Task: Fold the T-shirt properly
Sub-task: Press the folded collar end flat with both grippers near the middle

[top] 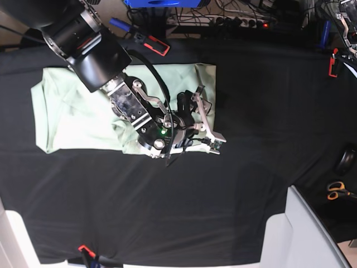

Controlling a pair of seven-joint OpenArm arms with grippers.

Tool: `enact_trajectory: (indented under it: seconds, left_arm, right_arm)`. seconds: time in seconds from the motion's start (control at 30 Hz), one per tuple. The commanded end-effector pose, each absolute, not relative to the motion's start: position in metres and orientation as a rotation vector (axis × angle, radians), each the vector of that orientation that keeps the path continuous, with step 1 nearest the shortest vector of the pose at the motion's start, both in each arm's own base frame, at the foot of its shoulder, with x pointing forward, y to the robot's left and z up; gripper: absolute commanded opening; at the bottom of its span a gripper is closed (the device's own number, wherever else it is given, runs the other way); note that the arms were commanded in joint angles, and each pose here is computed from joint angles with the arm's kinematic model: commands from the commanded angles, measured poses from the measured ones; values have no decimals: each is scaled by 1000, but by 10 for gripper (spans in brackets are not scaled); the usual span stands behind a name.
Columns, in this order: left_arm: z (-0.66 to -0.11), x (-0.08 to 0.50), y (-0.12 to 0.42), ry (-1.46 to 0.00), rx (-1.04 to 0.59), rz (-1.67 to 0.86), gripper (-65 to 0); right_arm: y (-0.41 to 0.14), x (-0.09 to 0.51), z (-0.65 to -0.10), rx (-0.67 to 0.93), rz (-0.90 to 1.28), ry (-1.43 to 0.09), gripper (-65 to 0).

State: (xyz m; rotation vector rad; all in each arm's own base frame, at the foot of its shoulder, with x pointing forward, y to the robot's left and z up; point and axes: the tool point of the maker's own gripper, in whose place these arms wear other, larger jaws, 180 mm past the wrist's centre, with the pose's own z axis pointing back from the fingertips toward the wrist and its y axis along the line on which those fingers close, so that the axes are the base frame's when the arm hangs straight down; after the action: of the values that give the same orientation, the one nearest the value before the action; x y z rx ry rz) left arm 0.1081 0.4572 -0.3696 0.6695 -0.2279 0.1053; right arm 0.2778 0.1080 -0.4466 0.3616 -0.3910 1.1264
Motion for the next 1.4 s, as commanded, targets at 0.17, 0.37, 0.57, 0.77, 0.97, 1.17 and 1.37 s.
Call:
enact_trajectory:
  seconds: [0.17,0.37,0.57,0.77,0.97,1.17,1.37]
  left_arm:
    - [-364,109,460,-238,694,101,-650]
    - [-364,109,459,-236,695,100,-650]
    - [-364,109,459,-235,694,100,-650]
    - [-364,109,459,-233,694,101,-650]
    - [-364,109,459,-233,694,101,-650]
    - [-364,109,459,-235,694,101,-650]
    - [-364,110,459,-238,694,102,-650]
  right_arm:
    - [117,311,-428,370,1120,-470,-293]
    - [111,315,-443,377,1093,-442,-293]
    - [109,309,-460,408,1064,-419,-293]
    - [108,306,-466,421,1052,-413,-296]
    - [108,305,-466,422,1049,-412,-429]
    - [106,303,-468,422,1047,-405,-650]
    - [105,297,-466,428,1027,-401,-649]
